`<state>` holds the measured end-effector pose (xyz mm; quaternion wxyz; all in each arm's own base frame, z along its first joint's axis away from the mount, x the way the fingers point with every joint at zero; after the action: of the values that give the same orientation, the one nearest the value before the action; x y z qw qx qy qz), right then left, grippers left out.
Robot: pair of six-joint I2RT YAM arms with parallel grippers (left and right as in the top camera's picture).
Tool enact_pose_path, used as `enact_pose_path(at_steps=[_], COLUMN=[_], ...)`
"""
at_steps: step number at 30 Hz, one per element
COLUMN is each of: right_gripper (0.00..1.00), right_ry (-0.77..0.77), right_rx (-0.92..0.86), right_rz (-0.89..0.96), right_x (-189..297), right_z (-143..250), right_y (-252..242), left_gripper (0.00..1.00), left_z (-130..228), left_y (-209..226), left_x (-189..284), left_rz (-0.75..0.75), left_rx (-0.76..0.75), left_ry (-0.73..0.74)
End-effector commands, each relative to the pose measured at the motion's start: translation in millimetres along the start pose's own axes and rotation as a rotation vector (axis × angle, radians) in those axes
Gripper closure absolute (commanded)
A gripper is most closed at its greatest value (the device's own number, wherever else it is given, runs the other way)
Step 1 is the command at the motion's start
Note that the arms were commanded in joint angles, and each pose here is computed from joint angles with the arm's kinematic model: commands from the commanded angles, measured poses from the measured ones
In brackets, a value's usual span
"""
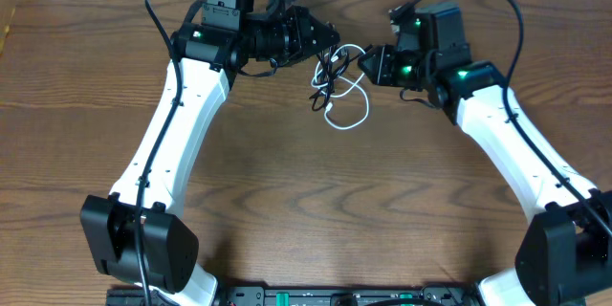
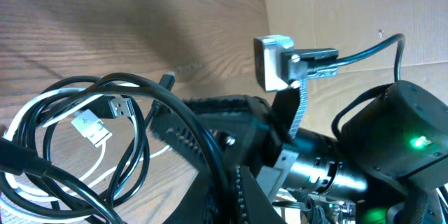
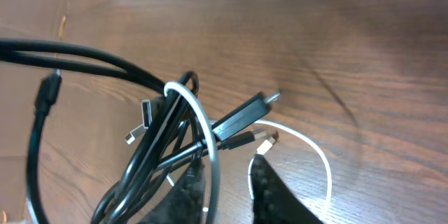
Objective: Untangle cables
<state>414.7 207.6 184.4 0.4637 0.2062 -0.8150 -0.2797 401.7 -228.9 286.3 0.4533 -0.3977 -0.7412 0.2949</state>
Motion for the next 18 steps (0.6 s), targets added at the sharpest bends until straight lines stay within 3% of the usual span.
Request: enact_pose_path(at_steps=[1,2,6,13,18], right_gripper=[0.93,0.98,0.99,0.99,0.99], right_ry=[0.024,0.027,-0.007,-0.087,-0.117], right_rx=[0.029,0.031,0.075,0.039,-0.042], right_rz=[0.02,0.022,0.048,0.138,0.233], right_x=[-11,-12,-6,50,92], right_z=[4,4,-5,-34,-45], right_y=[-5,-6,-14,-50,-98], left_gripper=[0.92,0.92,0.92,0.92,0.92], left_z=[0,0,-2,7,15], left_y=[-3,-2,8,87,105], left_x=[1,1,1,25,37], left_rz=[0.006,0.005,-0.054,-0.535,-0.662], left_rx=[-0.015,-0.016,-0.067,-0.076,-0.098], left_ry=[0.002,0.001,-0.014,-0.025,0.011])
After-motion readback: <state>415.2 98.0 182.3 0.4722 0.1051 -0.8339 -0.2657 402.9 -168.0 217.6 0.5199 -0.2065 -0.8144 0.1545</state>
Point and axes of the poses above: each gripper's point midway between its finger pads, its own x axis back along the fingers, its own y axis along the line the jaws close on, z = x × y, the point moved 1 cm from there along x, back along the fingers, and after that the axes turned 8 degrees about -x, right-handed, at the moved point
